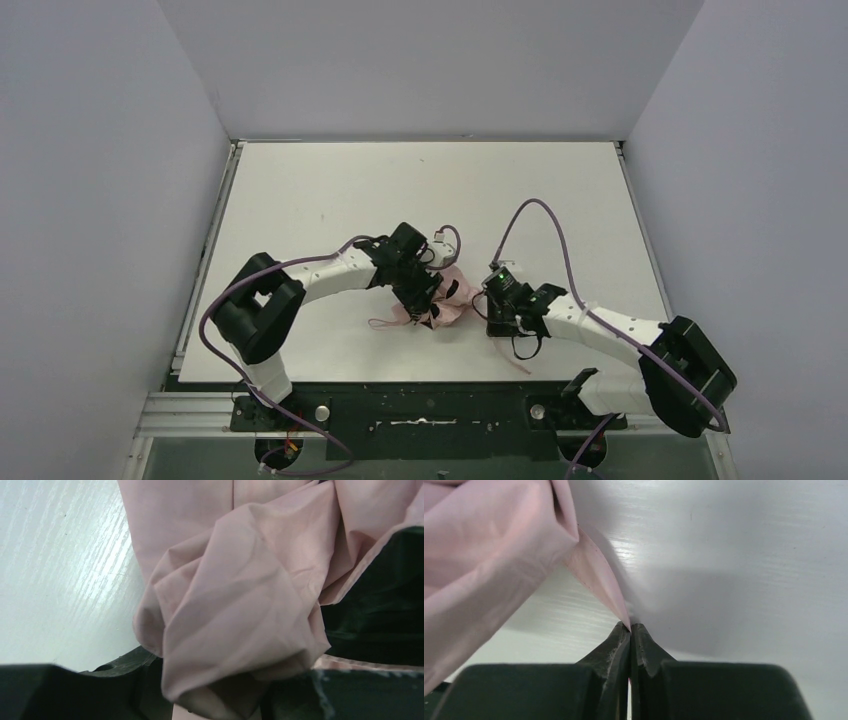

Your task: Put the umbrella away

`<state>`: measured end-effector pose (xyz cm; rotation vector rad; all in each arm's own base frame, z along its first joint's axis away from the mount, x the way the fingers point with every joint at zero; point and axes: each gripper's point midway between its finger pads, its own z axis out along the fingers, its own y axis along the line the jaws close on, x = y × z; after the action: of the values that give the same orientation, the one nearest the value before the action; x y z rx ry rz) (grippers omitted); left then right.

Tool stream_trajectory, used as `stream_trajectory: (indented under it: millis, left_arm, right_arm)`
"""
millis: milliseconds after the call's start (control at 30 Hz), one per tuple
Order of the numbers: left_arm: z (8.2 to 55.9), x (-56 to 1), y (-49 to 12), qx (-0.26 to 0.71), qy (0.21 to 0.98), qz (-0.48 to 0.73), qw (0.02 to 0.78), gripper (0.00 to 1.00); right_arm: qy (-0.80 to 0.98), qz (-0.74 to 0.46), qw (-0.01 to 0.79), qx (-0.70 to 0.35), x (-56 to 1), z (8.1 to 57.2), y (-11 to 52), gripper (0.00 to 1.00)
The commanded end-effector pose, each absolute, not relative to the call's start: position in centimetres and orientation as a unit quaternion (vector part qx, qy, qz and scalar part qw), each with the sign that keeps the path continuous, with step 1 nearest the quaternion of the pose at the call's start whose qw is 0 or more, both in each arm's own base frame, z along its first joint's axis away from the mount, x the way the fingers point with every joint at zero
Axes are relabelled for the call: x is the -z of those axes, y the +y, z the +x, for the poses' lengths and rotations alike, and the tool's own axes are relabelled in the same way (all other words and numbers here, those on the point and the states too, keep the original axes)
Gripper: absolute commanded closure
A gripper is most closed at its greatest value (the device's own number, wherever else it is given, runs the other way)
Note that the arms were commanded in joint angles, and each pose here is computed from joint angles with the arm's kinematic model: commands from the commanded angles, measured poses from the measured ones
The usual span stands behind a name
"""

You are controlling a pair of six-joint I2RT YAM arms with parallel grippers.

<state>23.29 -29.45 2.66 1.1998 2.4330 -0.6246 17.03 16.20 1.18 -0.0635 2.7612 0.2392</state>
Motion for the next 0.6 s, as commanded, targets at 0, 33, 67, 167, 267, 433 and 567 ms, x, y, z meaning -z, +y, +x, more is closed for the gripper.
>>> stream_trajectory:
  millis: [0,33,67,167,267,433,567]
  left_arm:
    - [26.0,-2.7,-28.0,0.161,0.890,0.379,0.196,1.00]
    - [26.2,-2.8,-27.8,0.157,0.893,0.372,0.198,1.00]
    - [26.6,-2.9,-27.6,0.152,0.895,0.368,0.202,1.00]
    - [27.6,-3.8,-27.1,0.151,0.905,0.334,0.217,1.00]
    - [28.6,-4.9,-26.7,0.156,0.906,0.314,0.236,1.00]
    - [30.2,-6.6,-25.8,0.171,0.908,0.284,0.255,1.00]
    - [30.9,-7.2,-25.3,0.169,0.909,0.276,0.264,1.00]
  right_arm:
    - [0.974,-0.031,0.185,-0.123,-2.1,16.0,17.3,1.00]
    - [0.973,-0.033,0.189,-0.125,-2.4,15.6,17.4,1.00]
    - [0.973,-0.037,0.191,-0.125,-2.5,15.1,17.6,1.00]
    - [0.972,-0.045,0.193,-0.125,-2.7,13.7,18.0,1.00]
    - [0.973,-0.057,0.175,-0.138,-2.3,12.0,19.1,1.00]
    - [0.976,-0.073,0.137,-0.154,-1.8,9.3,20.1,1.00]
    - [0.975,-0.086,0.122,-0.162,-1.5,7.9,20.6,1.00]
